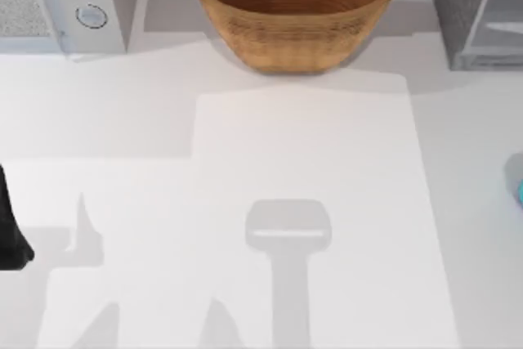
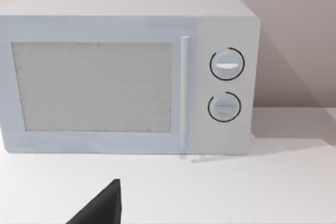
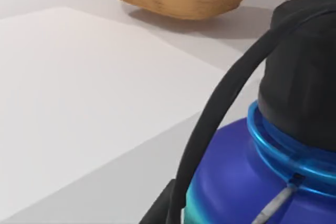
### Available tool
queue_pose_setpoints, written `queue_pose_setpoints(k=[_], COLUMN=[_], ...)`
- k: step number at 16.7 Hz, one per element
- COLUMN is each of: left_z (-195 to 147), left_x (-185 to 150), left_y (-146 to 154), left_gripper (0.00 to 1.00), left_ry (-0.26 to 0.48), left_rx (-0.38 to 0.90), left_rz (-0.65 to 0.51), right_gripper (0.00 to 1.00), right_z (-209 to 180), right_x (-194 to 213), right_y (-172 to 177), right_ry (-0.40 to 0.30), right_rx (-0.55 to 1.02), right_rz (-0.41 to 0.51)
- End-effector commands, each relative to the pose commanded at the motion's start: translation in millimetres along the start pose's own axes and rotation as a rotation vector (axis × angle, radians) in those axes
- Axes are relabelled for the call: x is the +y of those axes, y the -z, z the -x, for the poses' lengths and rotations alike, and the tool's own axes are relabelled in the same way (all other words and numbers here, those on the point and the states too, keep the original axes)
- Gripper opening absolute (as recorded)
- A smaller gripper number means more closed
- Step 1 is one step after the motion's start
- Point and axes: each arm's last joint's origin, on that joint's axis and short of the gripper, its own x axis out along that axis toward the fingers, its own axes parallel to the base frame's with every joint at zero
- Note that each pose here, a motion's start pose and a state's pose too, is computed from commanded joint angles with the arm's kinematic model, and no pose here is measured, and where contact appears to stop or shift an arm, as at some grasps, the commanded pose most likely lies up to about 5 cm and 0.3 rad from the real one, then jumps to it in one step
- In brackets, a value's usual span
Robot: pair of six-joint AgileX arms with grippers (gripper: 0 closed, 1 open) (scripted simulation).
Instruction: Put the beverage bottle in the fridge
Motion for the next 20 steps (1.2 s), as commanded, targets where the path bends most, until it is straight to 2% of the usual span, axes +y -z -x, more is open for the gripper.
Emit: queue_pose_setpoints(k=[5,10,14,15,20], left_z=[0,0,0,0,0], left_x=[0,0,0,0,0], left_y=[0,0,0,0,0], left_gripper=[1.00,1.00,1.00,1.00,1.00], left_ry=[0.000,0.000,0.000,0.000,0.000], left_rx=[0.000,0.000,0.000,0.000,0.000], left_rz=[0.000,0.000,0.000,0.000,0.000], right_gripper=[0.01,0.01,0.01,0.01,0.01], right_z=[30,54,56,45,39], right_x=[-23,-35,-36,-23,-16], right_y=[-13,-28,-30,-26,-45], right_ry=[-0.005,0.010,0.012,-0.032,0.002], right_rx=[0.002,-0.024,-0.026,-0.021,0.021], right_rz=[-0.041,-0.021,-0.016,-0.049,-0.077])
